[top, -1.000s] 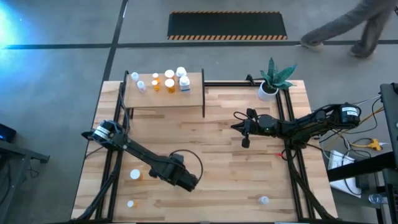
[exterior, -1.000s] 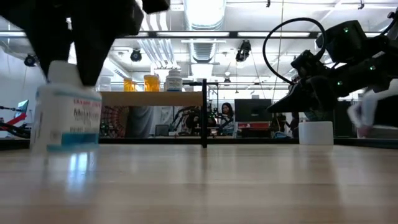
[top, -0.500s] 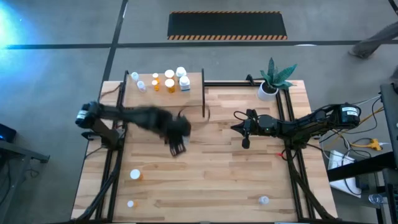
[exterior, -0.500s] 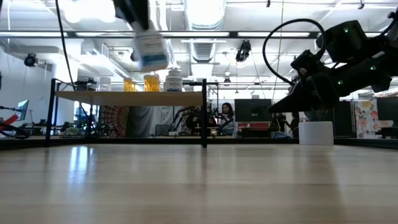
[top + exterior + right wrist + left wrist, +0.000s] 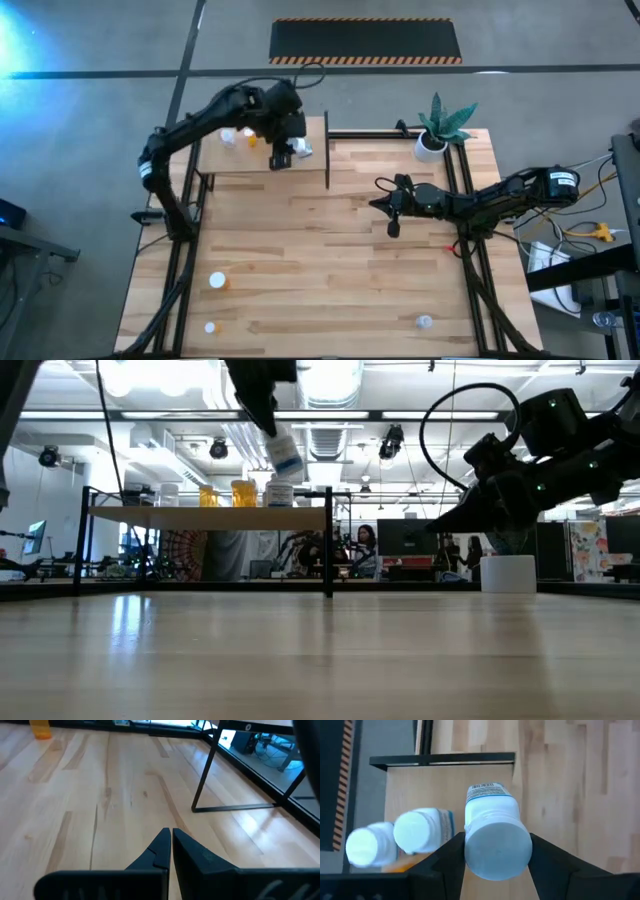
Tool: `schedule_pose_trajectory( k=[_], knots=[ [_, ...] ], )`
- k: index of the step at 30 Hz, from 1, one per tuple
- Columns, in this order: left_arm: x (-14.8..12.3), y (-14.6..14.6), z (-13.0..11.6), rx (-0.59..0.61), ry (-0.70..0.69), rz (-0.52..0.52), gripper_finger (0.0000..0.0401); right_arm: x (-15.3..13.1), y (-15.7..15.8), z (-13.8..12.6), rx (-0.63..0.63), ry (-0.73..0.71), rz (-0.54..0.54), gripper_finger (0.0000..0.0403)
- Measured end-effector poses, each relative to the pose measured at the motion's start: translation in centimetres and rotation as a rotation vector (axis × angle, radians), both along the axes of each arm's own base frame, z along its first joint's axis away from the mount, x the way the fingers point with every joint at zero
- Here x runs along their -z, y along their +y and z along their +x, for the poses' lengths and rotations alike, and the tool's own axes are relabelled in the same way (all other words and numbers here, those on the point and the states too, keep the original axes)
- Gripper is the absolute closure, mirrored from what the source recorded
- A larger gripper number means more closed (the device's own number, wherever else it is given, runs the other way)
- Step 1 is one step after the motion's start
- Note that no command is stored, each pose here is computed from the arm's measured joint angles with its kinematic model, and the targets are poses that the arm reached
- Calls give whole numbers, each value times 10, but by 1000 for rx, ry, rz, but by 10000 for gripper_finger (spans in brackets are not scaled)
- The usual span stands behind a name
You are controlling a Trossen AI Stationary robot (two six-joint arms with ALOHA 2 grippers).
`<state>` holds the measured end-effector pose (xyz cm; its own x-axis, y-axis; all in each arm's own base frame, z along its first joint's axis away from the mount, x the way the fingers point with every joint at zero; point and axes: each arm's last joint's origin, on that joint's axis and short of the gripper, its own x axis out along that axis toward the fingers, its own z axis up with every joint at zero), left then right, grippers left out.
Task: Pick and place medicine bottles onto shelf by color
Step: Put the white pill bottle aligned with the other white pill bottles on the shelf
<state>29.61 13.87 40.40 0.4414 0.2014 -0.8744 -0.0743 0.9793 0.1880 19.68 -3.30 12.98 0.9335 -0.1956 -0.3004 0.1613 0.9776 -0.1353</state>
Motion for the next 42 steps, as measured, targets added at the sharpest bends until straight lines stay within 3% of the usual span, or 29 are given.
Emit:
schedule_pose_trajectory(
  k=[6,12,42],
  knots=[
    [29,13,19,55,131,-31,237,1,0,0,-1,11,-2,394],
    [37,17,21,26,197,23,237,1,0,0,-2,13,-1,394],
    [39,17,22,16,204,27,212,3,0,-1,-2,34,3,394]
  ],
)
